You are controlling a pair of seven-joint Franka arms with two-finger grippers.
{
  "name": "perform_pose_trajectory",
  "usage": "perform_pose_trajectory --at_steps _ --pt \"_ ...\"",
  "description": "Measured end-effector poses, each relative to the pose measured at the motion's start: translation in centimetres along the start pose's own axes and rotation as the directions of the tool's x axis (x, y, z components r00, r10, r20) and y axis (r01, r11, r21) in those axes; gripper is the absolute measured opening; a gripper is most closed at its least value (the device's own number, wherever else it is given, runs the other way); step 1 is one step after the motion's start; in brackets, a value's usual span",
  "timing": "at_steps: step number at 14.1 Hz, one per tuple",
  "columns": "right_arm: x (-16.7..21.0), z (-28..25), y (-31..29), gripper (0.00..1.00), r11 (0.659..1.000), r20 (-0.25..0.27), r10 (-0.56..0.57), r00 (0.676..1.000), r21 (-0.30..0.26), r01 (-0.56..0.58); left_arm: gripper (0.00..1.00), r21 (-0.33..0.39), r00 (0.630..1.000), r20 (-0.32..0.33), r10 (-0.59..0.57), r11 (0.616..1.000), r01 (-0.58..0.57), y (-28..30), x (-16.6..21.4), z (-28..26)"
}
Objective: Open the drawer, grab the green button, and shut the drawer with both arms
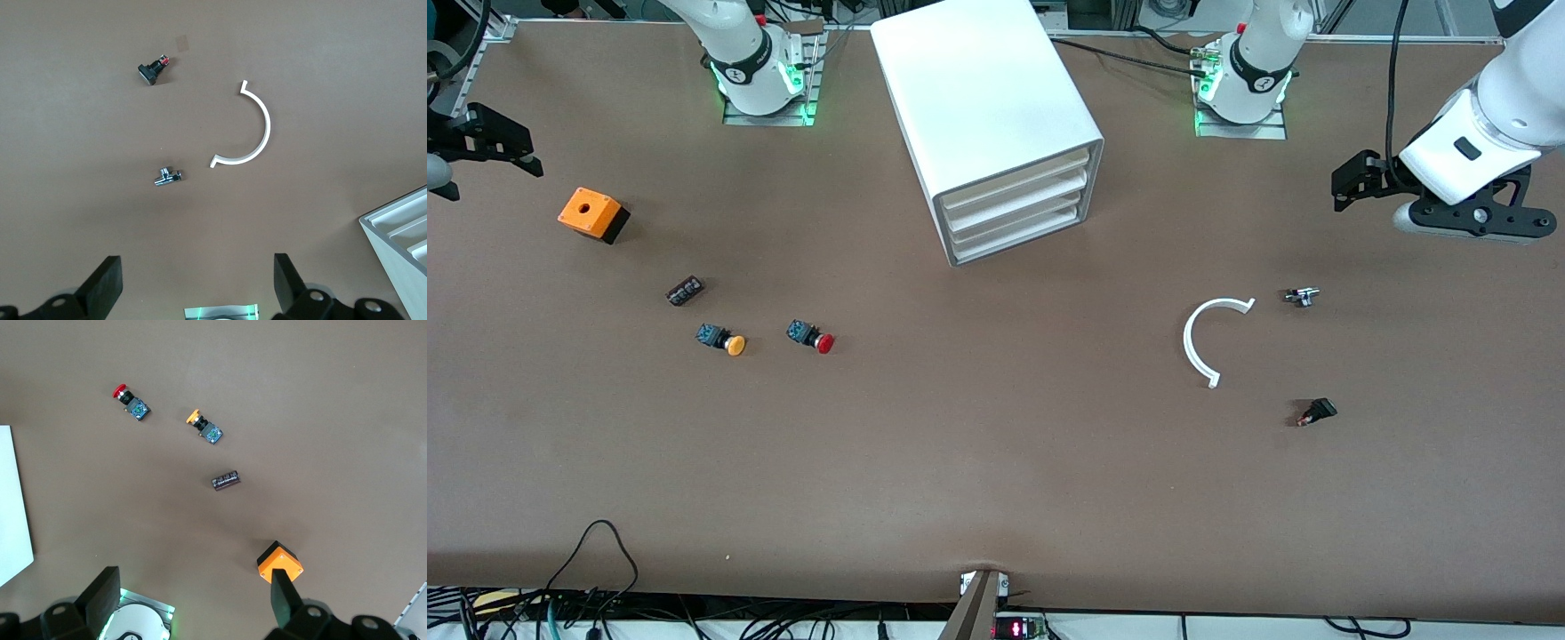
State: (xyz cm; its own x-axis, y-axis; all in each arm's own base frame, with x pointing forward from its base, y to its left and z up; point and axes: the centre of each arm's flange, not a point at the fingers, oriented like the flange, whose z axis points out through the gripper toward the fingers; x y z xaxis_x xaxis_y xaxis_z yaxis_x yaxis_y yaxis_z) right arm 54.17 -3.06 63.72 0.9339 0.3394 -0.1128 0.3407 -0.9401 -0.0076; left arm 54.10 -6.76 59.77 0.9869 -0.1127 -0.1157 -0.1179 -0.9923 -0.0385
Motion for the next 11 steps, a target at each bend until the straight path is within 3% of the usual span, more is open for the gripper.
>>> perform_pose_trajectory --at_steps 11 --pt "0.2 -0.03 -0.44 1.0 0.999 -0.017 -0.005 1.0 0.036 0.006 1.0 0.0 1.0 0.005 0.001 1.0 -0.001 0.03 0.17 0.26"
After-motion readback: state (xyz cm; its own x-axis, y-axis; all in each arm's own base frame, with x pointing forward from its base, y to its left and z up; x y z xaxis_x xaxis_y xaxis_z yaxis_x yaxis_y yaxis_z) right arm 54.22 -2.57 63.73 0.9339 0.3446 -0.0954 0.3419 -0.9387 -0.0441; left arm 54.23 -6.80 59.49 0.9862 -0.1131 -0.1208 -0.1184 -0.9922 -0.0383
